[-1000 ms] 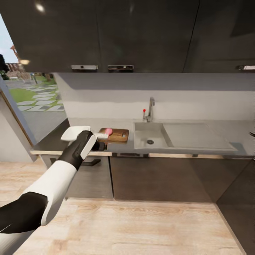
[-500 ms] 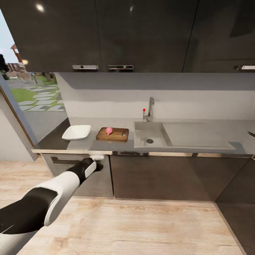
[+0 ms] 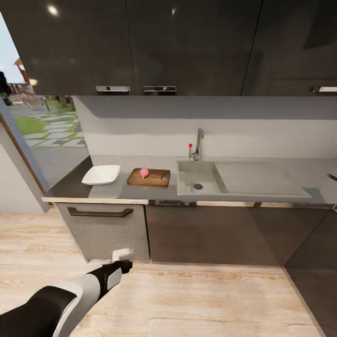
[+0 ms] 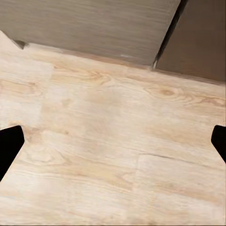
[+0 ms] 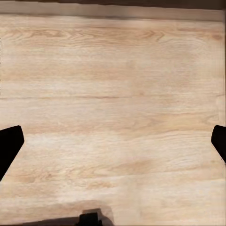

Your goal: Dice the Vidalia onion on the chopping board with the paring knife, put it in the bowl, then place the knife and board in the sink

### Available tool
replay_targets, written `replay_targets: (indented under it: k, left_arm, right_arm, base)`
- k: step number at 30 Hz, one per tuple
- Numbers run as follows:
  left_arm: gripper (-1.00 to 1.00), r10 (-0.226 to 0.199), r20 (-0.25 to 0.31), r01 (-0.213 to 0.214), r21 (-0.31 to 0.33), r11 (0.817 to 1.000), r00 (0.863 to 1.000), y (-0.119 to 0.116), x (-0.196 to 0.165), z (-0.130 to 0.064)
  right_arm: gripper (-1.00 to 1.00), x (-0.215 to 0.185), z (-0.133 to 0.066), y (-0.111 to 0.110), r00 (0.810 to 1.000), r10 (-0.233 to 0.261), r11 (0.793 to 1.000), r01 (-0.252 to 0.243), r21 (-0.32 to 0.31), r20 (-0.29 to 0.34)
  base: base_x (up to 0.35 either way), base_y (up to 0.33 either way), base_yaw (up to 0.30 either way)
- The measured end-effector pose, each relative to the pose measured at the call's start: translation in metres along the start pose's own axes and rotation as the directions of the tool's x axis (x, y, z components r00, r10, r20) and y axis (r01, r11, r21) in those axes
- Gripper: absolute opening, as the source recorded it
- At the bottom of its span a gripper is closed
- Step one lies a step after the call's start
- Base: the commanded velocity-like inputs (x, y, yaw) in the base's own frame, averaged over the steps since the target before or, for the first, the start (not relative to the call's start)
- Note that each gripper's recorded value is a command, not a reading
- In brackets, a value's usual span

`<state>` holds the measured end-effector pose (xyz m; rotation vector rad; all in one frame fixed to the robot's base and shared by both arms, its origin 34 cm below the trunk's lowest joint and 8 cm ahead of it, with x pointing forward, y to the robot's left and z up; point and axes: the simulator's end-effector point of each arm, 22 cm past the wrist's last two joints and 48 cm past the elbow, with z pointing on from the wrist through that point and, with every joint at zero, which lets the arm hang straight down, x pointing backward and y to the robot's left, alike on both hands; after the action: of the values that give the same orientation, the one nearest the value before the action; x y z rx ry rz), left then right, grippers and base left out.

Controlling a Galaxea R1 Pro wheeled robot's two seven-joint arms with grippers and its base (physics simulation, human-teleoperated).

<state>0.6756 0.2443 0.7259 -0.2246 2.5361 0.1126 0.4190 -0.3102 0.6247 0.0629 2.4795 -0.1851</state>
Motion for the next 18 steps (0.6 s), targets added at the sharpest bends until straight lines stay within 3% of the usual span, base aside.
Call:
replay_targets:
  k: [3,6,8,11,14,15,16,18]
  left_arm:
    - [1.00,0.005,-0.051,-0.006,-0.011,1.000,0.999,0.008,0.052,0.002]
    - [1.00,0.001,-0.031,-0.002,-0.019,1.000,1.000,0.014,0.076,0.001]
    - [1.00,-0.014,0.042,0.015,-0.025,1.000,0.999,0.019,0.084,0.000]
    - [1.00,-0.037,0.169,0.043,-0.034,0.998,0.985,0.030,0.100,-0.009]
    - [1.00,-0.042,0.228,0.055,-0.050,0.997,0.973,0.044,0.128,-0.019]
    - [1.00,-0.044,0.254,0.061,-0.058,0.996,0.966,0.052,0.135,-0.024]
    - [1.00,-0.050,0.358,0.080,-0.070,0.994,0.932,0.067,0.134,-0.037]
    - [1.00,-0.048,0.411,0.084,-0.069,0.994,0.910,0.071,0.134,-0.045]
  right_arm:
    - [1.00,-0.025,0.004,0.001,0.999,0.004,1.000,-0.004,-0.001,0.049]
    - [1.00,-0.034,0.006,0.003,0.998,0.005,1.000,-0.004,-0.004,0.057]
    - [1.00,-0.038,0.008,0.004,0.999,0.004,1.000,-0.004,-0.007,0.050]
    - [1.00,-0.052,0.011,0.008,0.999,0.005,1.000,-0.004,-0.013,0.054]
    - [1.00,-0.078,0.013,0.011,0.996,0.011,1.000,-0.009,-0.020,0.090]
    - [1.00,-0.086,0.013,0.012,0.995,0.013,1.000,-0.010,-0.022,0.100]
    - [1.00,-0.095,0.014,0.014,0.995,0.013,1.000,-0.010,-0.026,0.100]
    - [1.00,-0.097,0.014,0.015,0.995,0.013,1.000,-0.010,-0.028,0.099]
  base:
    - [0.000,0.000,0.000]
    - [0.000,0.000,0.000]
    - [0.000,0.000,0.000]
    - [0.000,0.000,0.000]
    - [0.000,0.000,0.000]
    - [0.000,0.000,0.000]
    - [0.000,0.000,0.000]
    - [0.000,0.000,0.000]
